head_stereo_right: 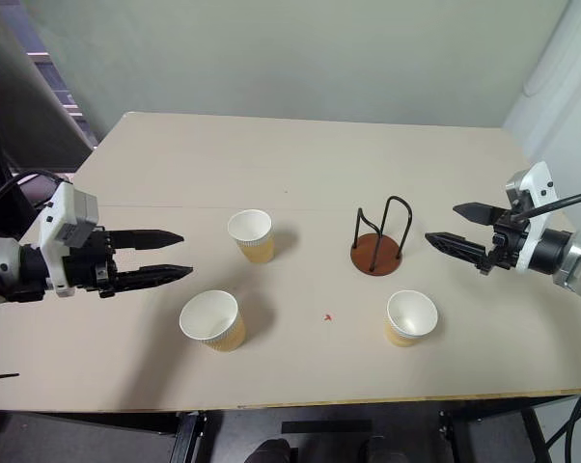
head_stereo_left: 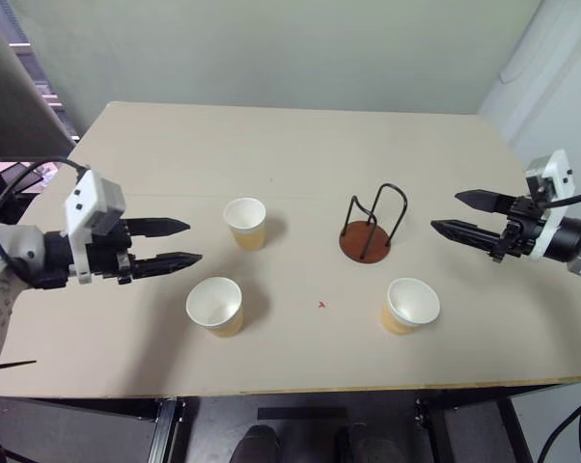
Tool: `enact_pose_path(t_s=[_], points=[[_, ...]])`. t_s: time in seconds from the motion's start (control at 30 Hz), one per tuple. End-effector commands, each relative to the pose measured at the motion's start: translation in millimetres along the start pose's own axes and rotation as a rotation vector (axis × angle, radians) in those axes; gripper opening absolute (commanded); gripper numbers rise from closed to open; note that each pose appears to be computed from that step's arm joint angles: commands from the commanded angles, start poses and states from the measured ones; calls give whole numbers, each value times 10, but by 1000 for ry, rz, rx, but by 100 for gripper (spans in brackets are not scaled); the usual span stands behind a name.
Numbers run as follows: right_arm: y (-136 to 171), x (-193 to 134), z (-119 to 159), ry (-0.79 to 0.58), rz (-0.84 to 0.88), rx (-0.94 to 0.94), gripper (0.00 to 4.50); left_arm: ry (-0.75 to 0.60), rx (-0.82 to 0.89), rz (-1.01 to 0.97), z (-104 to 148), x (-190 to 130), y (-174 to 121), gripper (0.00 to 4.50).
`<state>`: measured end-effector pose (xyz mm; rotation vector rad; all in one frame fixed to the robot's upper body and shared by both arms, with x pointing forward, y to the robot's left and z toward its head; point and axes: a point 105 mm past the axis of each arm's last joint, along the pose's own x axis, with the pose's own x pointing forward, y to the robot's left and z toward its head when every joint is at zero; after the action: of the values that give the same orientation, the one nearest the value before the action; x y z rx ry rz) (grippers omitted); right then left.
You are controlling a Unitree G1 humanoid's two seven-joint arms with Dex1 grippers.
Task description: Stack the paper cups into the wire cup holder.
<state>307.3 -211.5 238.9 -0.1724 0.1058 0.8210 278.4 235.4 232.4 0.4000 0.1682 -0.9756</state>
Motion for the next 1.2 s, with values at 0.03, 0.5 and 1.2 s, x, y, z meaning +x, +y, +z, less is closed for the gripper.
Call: enact_pose_path(t_s=[0.03,0.5,1.2], points=[[10,-31,91,-19,-15,-49,450,-8,49,6,96,-15,10,313],[118,-11,108,-28,44,-47,450,-7,50,4,106,-15,6,313],[210,872,-64,-10,-17,1,450,-36,43,-17,129,85,-146,313]])
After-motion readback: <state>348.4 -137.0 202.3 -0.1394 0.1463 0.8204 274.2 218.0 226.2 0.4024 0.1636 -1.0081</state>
